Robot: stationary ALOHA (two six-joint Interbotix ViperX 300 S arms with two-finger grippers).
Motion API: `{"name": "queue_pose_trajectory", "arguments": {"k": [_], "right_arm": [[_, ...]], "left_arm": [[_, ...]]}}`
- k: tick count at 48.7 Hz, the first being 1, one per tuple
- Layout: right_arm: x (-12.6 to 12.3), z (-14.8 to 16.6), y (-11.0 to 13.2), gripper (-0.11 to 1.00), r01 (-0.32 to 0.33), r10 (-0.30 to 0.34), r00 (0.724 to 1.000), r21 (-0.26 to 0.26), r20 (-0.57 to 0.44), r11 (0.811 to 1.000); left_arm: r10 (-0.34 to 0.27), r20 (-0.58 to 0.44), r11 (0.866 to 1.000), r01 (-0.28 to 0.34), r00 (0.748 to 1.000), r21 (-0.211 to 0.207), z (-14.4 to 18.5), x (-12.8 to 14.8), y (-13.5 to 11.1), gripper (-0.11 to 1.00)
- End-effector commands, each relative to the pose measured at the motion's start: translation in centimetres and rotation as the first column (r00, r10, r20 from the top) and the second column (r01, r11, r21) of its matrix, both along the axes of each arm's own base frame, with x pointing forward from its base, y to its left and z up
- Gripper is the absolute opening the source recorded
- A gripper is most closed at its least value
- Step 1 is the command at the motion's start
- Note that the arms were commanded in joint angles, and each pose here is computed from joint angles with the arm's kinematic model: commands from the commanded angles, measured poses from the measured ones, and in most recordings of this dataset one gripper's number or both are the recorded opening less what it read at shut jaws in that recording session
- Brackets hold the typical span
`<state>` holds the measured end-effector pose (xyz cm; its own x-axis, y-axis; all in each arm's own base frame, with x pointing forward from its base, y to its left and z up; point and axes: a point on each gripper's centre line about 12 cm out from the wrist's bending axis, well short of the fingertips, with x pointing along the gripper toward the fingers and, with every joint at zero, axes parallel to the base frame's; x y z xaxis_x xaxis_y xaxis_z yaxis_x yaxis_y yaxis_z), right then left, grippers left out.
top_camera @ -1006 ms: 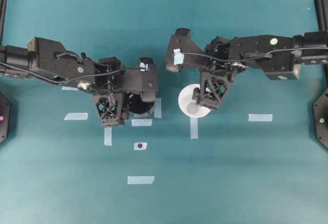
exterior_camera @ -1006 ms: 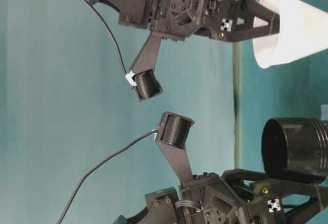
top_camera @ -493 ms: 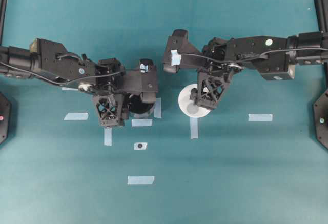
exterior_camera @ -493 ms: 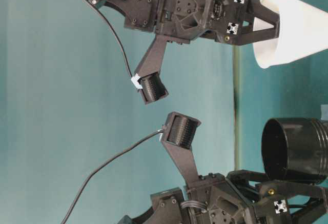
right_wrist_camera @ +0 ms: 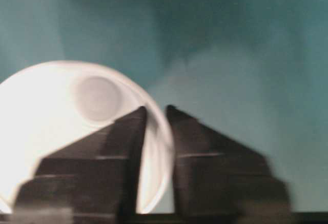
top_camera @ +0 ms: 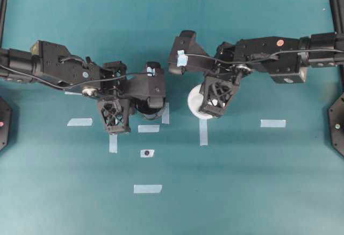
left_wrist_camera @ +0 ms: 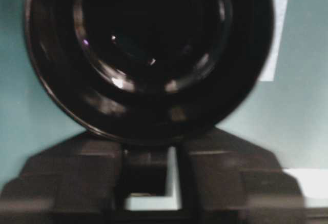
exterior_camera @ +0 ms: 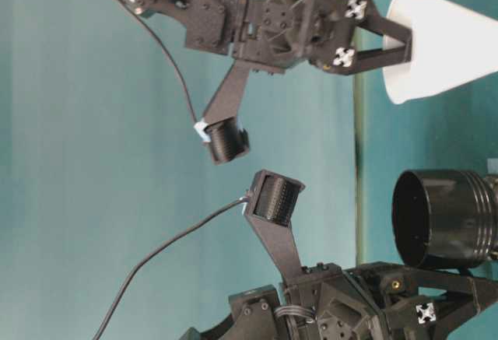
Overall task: Holding the cup holder with the left arm, the right arm places the cup into the cup holder.
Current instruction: 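Lift white cup with right gripper and carry it toward the holder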
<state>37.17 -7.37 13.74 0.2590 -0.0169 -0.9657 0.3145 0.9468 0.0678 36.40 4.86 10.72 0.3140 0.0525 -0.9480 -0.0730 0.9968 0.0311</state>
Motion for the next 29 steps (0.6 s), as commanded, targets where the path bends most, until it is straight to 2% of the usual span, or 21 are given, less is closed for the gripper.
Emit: {"name": "queue_pose_trajectory", "arguments": {"k": [1,12,29], "right_arm": [[0.5,2.0,0.1,0.07,0.014,-0.014,0.998,0.008,0.059,1.0],[0.6,2.7,0.4,0.03,0.041,-0.044,0.996,0.041,0.079,0.998],[-0.3,3.7,0.6,0.03,0.105,-0.109,0.993,0.072,0.045,0.992]], "left_arm": [[-0.004,0.035,1.0,0.003,0.999,0.006,1.5,0.2,-0.1,0.22],[0.007,0.026,1.0,-0.007,1.0,0.001,1.5,-0.1,-0.2,0.22],[0.018,0.056,1.0,-0.018,0.998,0.0,2.3,-0.3,-0.2,0.22]]}}
